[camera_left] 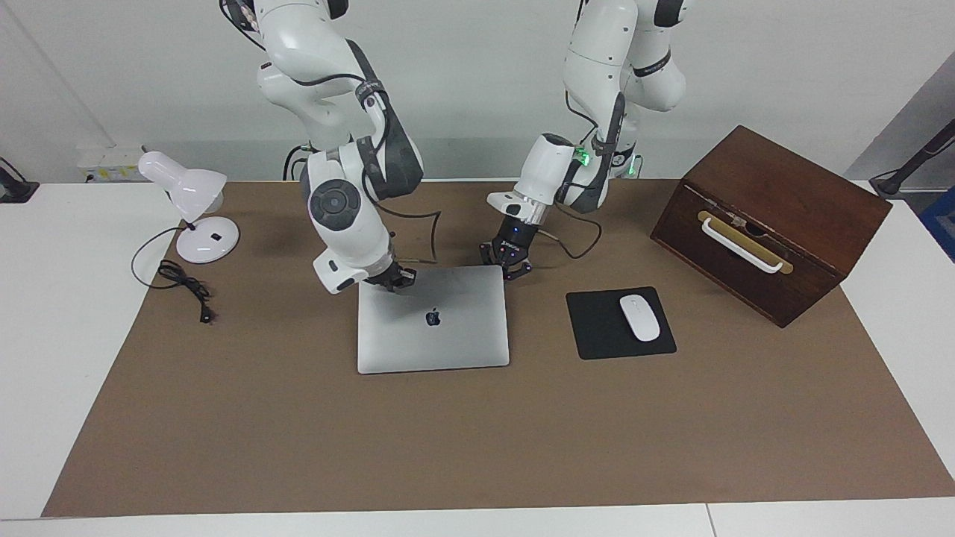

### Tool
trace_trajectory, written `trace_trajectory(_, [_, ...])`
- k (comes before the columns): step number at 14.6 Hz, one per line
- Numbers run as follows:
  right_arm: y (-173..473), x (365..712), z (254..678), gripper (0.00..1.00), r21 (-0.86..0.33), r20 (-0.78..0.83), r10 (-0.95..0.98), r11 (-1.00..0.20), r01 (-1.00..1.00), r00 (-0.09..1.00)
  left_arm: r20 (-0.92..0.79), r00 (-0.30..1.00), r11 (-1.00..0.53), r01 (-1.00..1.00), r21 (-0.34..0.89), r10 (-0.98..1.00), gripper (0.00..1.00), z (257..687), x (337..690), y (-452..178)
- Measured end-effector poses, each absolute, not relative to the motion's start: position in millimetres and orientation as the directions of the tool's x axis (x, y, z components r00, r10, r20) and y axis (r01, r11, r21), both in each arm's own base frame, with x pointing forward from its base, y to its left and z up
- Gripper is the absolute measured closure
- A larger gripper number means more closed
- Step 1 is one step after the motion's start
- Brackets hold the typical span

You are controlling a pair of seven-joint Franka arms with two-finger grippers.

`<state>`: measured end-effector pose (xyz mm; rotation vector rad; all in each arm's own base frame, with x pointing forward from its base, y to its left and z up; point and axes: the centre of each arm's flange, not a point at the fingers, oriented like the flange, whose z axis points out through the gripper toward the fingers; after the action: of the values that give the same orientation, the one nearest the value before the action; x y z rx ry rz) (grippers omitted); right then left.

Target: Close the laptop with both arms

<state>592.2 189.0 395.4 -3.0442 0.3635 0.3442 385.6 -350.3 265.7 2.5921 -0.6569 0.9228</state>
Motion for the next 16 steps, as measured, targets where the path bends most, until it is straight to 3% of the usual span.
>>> trace_trajectory(6, [90.7,620.1,508.1,0.99,-0.116,-0.089,-0.277,-0.951,-0.286,0.957,0.646,0.718,-0.867,-0.468,0.174,-0.258,0.99,265.9,387.8,-348.1])
trace_trajectory(7, [74.3,621.8,518.8,0.93,-0.126,-0.067,-0.27,-0.953,-0.277,0.961,0.645,0.722,-0.87,-0.46,0.178,-0.249,0.99,265.9,389.1,-346.7])
trace_trajectory(13, [11.1,628.8,541.0,0.33,-0.117,0.008,-0.178,-0.977,-0.176,0.984,0.64,0.735,-0.884,-0.43,0.181,-0.226,0.99,266.3,394.7,-334.5])
trace_trajectory(16, [-3.3,629.5,543.2,0.01,-0.027,0.032,-0.162,-0.987,-0.161,0.986,0.603,0.763,-0.895,-0.411,0.176,-0.232,0.99,268.6,395.8,-324.8])
